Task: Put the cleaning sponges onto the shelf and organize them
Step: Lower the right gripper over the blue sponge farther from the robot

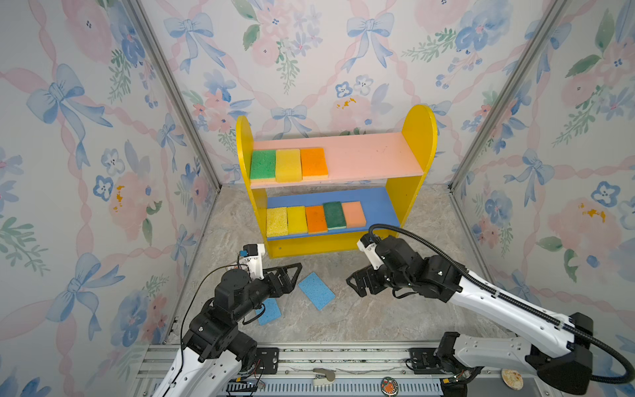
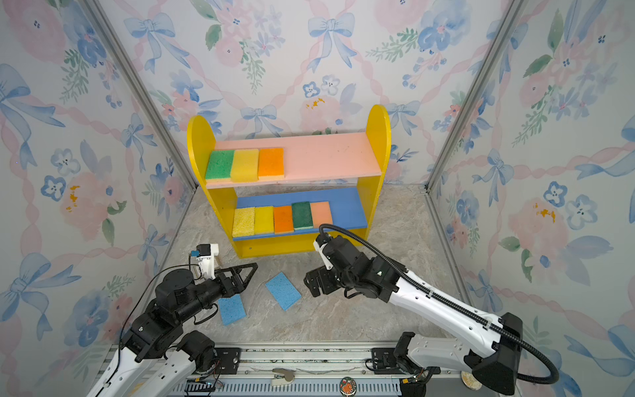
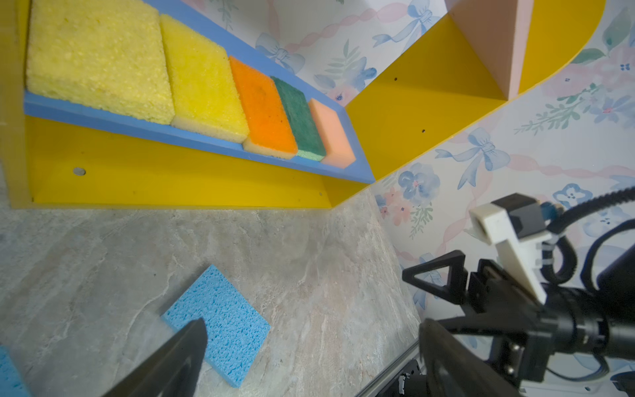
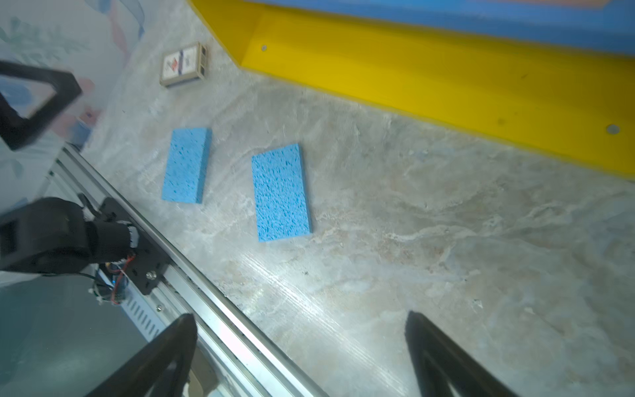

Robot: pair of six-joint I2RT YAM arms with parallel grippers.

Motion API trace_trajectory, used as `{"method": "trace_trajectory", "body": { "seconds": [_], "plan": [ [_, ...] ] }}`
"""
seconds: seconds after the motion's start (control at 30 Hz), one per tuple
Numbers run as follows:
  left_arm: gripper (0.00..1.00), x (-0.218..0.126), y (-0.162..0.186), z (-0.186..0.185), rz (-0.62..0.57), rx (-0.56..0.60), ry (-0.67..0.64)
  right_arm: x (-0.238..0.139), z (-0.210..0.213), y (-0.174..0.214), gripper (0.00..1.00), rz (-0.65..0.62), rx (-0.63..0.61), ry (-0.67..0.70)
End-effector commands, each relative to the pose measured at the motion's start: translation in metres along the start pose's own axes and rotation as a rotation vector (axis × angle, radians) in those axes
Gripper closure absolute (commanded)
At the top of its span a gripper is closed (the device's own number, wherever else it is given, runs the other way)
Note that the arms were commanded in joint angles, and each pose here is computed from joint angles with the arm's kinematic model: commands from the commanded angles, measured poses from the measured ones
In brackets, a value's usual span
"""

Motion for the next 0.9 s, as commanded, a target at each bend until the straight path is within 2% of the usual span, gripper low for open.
{"method": "trace_trajectory", "body": {
  "seconds": [0.0,0.1,0.2,0.37,0.63,0.87],
  "plan": [
    [0.02,-0.002,0.004,0.017,-0.034,-0.062,-0.069,0.03,0.014,0.001,0.03,-0.05,-0.02,0.029],
    [0.02,-0.008,0.004,0.023,-0.066,-0.084,-0.09,0.066,0.028,0.017,0.03,0.01,-0.091,0.08],
    [0.02,-0.007,0.011,0.025,-0.045,-0.093,-0.087,0.096,0.048,0.028,0.03,0.047,-0.177,0.103],
    [0.02,-0.009,0.019,0.036,0.003,-0.065,-0.158,0.139,0.066,0.04,0.03,0.121,-0.208,0.101],
    [0.02,-0.011,0.021,0.045,-0.001,-0.055,-0.202,0.169,0.068,0.044,0.03,0.157,-0.226,0.135],
    [0.02,-0.011,0.024,0.045,0.007,-0.042,-0.198,0.183,0.05,0.042,0.03,0.178,-0.21,0.192]
  ]
}}
Point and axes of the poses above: each gripper's point midway between its finger pads, its own x axis out along the fingers, its own z axis along the line the jaws close on, y = z × x, the point moved 1 cm from there along -x, back along the fingers, and after that the axes turned 12 degrees about x, right-handed, at the moved point
